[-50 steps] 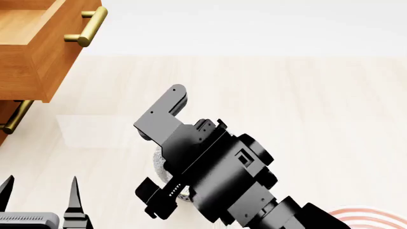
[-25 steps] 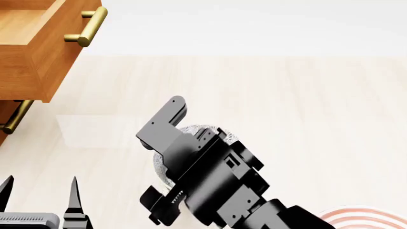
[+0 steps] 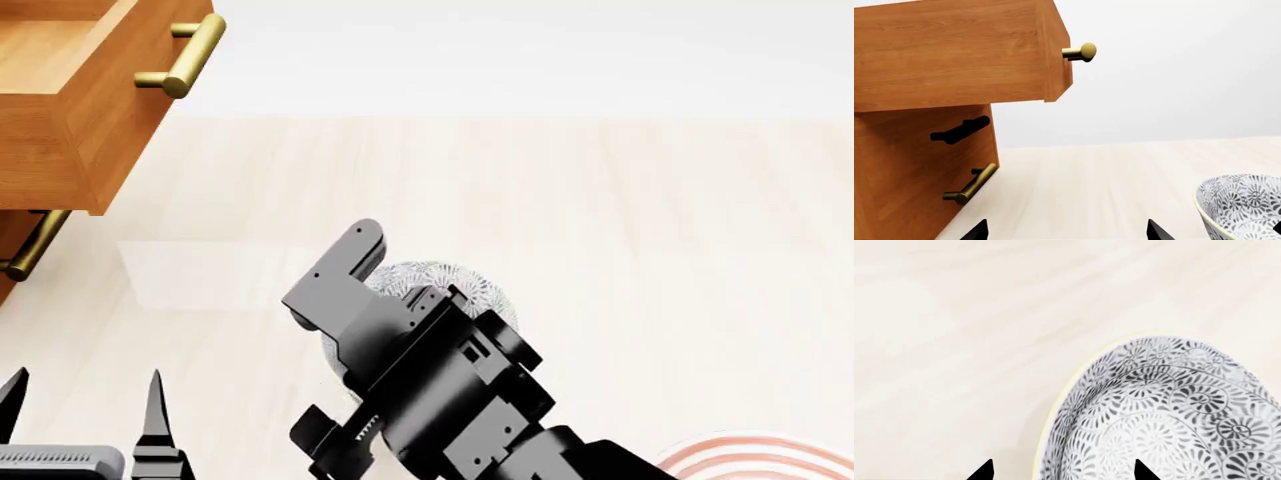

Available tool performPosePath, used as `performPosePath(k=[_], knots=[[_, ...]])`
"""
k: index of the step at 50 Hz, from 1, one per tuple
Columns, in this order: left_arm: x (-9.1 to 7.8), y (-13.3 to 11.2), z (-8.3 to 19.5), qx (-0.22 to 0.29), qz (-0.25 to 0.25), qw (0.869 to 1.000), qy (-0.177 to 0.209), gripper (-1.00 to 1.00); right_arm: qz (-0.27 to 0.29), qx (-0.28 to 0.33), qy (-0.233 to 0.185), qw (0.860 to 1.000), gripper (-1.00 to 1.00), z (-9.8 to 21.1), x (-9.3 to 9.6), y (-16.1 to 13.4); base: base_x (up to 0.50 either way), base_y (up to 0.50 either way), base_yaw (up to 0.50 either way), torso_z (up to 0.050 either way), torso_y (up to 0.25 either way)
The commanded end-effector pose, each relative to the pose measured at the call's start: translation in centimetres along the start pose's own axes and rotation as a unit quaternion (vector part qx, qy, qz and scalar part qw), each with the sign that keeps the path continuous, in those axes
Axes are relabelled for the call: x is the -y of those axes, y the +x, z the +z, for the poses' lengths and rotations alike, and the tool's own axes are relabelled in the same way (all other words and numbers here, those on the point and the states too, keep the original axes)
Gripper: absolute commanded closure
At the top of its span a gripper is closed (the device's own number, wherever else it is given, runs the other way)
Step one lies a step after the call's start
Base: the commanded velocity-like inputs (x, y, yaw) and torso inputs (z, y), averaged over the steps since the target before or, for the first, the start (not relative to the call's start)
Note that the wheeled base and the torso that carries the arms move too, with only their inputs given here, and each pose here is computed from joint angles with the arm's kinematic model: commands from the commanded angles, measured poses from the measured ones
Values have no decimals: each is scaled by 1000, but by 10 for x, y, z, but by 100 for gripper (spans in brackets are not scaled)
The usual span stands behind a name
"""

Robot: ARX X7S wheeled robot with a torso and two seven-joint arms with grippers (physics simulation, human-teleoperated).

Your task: Put the bowl on the plate.

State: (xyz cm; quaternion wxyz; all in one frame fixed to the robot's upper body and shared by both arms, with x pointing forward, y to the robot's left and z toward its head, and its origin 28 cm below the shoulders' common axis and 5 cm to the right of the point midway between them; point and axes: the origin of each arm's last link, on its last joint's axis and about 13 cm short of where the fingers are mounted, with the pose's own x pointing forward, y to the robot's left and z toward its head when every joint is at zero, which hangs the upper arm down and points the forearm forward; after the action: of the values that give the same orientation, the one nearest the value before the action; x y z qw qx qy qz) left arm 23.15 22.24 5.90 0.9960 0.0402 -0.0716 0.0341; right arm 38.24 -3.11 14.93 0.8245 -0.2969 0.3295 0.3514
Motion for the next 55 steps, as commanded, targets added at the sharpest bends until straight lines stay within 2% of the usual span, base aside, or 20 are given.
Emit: performPosePath(k=[1, 45, 46, 55], knots=[[0, 0, 0, 0, 0, 1000, 0, -100, 7, -4, 2, 1000, -100, -4, -2, 7, 0, 0, 0, 0, 0], [1, -1, 0, -1, -2, 1000, 0, -100, 12, -12, 15, 1000, -100, -17, -1, 18, 0, 0, 0, 0, 0], [1, -1, 1, -1, -2, 1000, 0, -100, 13, -11, 15, 1000, 100, -17, -2, 18, 0, 0, 0, 0, 0], [1, 0, 0, -1, -3, 1000, 1, -100, 11, -14, 12, 1000, 100, -18, -2, 19, 0, 0, 0, 0, 0]])
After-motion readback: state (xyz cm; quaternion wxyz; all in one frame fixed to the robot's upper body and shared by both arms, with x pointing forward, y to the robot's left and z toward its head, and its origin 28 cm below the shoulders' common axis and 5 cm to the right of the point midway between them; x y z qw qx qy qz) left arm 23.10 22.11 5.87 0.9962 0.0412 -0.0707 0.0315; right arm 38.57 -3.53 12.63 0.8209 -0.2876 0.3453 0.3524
